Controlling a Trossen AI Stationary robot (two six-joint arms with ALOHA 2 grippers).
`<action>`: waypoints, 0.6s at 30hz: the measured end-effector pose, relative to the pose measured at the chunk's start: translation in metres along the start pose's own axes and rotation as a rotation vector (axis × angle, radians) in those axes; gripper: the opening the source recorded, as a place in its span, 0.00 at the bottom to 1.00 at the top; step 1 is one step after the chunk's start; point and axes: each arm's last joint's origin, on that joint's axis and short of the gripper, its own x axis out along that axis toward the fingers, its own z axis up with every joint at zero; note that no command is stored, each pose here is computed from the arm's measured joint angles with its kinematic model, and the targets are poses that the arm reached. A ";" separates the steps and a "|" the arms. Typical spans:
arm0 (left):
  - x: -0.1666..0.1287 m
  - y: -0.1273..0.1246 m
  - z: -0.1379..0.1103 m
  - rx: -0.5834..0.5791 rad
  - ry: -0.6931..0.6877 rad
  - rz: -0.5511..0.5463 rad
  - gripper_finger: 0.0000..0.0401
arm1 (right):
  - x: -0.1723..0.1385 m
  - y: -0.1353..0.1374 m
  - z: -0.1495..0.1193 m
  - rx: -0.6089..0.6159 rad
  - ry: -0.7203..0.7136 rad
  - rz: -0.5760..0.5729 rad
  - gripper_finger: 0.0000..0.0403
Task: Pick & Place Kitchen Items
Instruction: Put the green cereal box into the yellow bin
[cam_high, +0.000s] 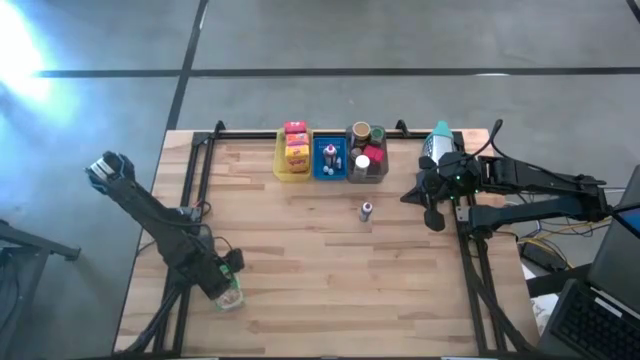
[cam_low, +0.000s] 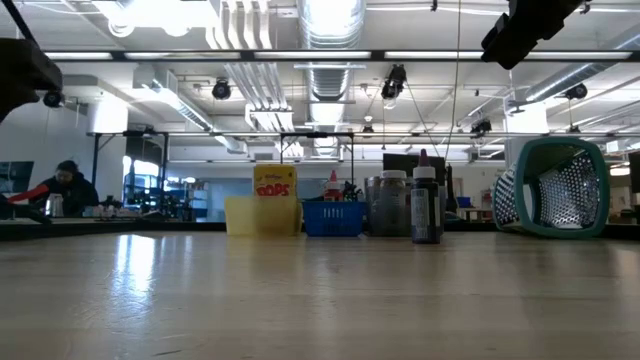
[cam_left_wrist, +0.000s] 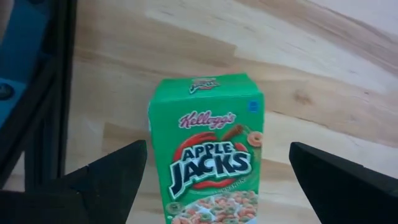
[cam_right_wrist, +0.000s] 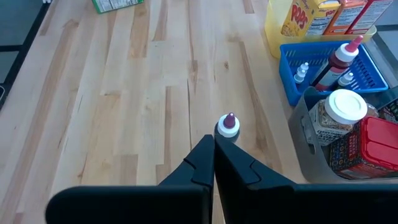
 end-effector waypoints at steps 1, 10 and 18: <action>0.001 0.000 0.000 -0.004 0.003 0.007 1.00 | 0.000 0.000 0.000 0.000 0.000 0.000 0.02; 0.003 0.001 0.001 -0.011 0.006 0.019 1.00 | 0.000 0.000 0.000 -0.001 0.000 0.000 0.02; 0.023 0.004 0.005 -0.014 0.036 0.021 1.00 | 0.000 0.000 0.000 0.000 0.000 0.000 0.02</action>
